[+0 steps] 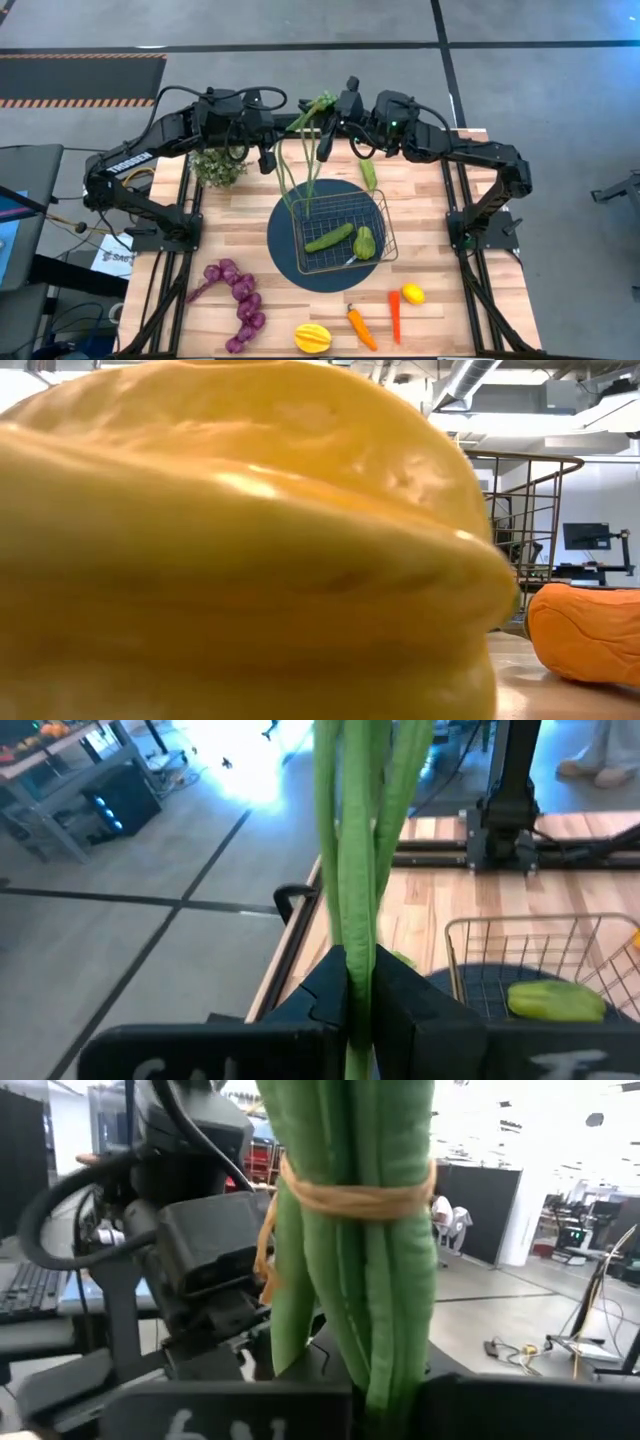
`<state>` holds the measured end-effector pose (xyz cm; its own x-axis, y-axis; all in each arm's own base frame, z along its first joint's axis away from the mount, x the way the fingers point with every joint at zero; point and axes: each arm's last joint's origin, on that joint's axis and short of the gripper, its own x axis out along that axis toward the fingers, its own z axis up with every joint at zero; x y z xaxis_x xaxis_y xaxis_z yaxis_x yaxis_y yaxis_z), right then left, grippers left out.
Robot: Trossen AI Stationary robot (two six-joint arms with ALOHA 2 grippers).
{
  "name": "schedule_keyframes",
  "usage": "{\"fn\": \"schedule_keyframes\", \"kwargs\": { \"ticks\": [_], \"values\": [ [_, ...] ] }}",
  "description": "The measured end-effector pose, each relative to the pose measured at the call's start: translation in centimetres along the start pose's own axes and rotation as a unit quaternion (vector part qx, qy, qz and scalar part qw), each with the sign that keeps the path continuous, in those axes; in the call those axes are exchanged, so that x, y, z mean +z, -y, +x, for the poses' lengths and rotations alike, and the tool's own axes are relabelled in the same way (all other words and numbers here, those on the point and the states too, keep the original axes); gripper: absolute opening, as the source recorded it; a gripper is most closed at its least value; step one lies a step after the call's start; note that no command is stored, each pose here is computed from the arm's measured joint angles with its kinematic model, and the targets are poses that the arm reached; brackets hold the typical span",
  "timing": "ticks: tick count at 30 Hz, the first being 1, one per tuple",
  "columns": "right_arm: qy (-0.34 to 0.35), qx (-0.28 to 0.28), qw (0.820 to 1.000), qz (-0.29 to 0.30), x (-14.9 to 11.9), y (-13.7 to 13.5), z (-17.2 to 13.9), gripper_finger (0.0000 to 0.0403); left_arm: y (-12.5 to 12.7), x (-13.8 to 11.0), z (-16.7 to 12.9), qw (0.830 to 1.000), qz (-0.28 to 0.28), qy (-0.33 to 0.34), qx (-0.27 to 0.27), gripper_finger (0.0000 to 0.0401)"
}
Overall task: Build produce basket
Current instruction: Put the green beans into the gold wire basket
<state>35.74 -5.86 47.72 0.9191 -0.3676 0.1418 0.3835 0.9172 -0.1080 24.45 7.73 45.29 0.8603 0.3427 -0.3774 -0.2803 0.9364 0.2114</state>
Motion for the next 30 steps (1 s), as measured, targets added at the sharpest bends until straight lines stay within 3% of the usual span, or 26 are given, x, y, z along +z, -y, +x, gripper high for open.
{"fn": "schedule_keyframes", "kwargs": {
  "ticks": [5, 14, 21, 30],
  "values": [
    [-0.012, -0.028, 0.999, -0.008, 0.9, 0.6, -1.2, 0.0011, -0.2, 1.4, -1.4, 0.999, 0.022, 0.031, 0.004, 0.0035],
    [-0.059, -0.115, 0.991, -0.034, 2.8, 2.3, -4.8, 0.0009, 0.4, 6.1, -7.5, 0.986, 0.082, 0.143, -0.008, 0.0092],
    [-0.056, -0.107, 0.993, -0.02, 5.3, 2.8, -9.0, 0.0009, 0.3, 5.1, -10.7, 0.997, 0.054, 0.026, 0.057, 0.0111],
    [0.005, -0.007, 0.997, 0.077, 9.7, 2.3, -17.2, 0.0009, 0.5, 3.0, -12.5, 0.998, 0.006, -0.055, 0.042, 0.0112]
  ]
}}
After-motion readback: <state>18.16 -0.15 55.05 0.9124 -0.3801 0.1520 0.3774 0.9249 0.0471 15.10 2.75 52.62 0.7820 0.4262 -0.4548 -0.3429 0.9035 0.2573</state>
